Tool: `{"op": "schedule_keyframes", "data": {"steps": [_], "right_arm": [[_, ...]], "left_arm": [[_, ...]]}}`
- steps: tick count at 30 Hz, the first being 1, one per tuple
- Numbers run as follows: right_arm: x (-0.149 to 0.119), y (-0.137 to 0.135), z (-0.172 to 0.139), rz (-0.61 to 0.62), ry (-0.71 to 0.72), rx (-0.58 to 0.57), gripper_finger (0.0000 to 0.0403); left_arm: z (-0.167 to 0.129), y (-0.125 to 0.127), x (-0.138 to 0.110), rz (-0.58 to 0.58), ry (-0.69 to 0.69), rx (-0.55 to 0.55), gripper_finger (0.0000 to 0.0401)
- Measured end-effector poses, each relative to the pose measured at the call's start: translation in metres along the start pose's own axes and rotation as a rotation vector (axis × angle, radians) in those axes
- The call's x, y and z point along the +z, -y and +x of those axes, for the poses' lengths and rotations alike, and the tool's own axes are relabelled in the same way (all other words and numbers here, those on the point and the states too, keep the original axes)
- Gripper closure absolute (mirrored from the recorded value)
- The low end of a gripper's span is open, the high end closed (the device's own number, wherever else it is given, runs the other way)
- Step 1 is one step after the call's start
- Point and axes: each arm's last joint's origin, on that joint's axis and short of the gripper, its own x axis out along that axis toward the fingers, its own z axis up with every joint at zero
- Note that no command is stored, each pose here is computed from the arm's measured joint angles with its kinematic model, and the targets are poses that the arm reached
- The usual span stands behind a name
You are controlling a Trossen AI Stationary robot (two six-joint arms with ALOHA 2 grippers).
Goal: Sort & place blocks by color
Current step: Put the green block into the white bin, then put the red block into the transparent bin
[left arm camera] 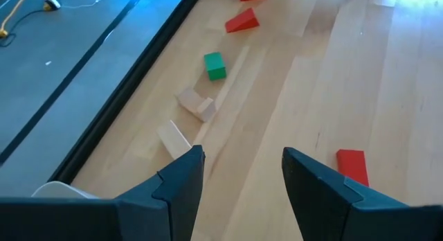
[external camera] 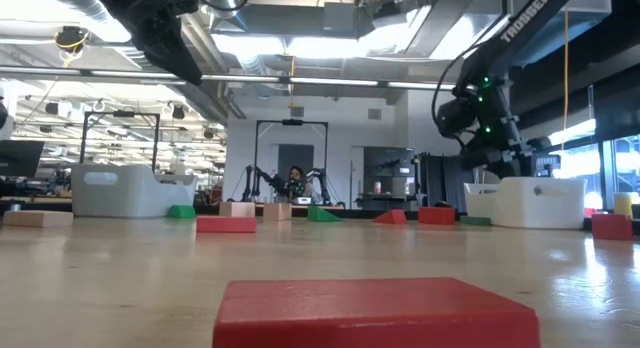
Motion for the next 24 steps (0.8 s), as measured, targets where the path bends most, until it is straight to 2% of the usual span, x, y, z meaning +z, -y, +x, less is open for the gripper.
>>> {"op": "schedule_keyframes", "data": {"steps": [6, 11, 14, 24], "right_arm": [[0.0018, -0.0011, 0.0031, 0.005, 0.026, 0.006, 0.0292], [0.0026, -0.0013, 0.0030, 0.008, 0.034, 0.008, 0.0210], [0.0026, -0.0013, 0.0030, 0.008, 0.035, 0.008, 0.0180], [0.0051, -0.0022, -0.0052, -0.014, 0.040, 0.032, 0.0171]], "left_arm": [[0.0000, 0.0000, -0.0001, -0.021, -0.001, 0.000, 0.0213], [0.0000, 0.0000, -0.0007, -0.039, -0.007, 0.000, 0.0213], [0.0000, 0.0000, -0.0012, -0.039, -0.012, 0.000, 0.0213], [-0.0001, 0.0000, -0.0013, -0.063, -0.013, 0.000, 0.0212]]}}
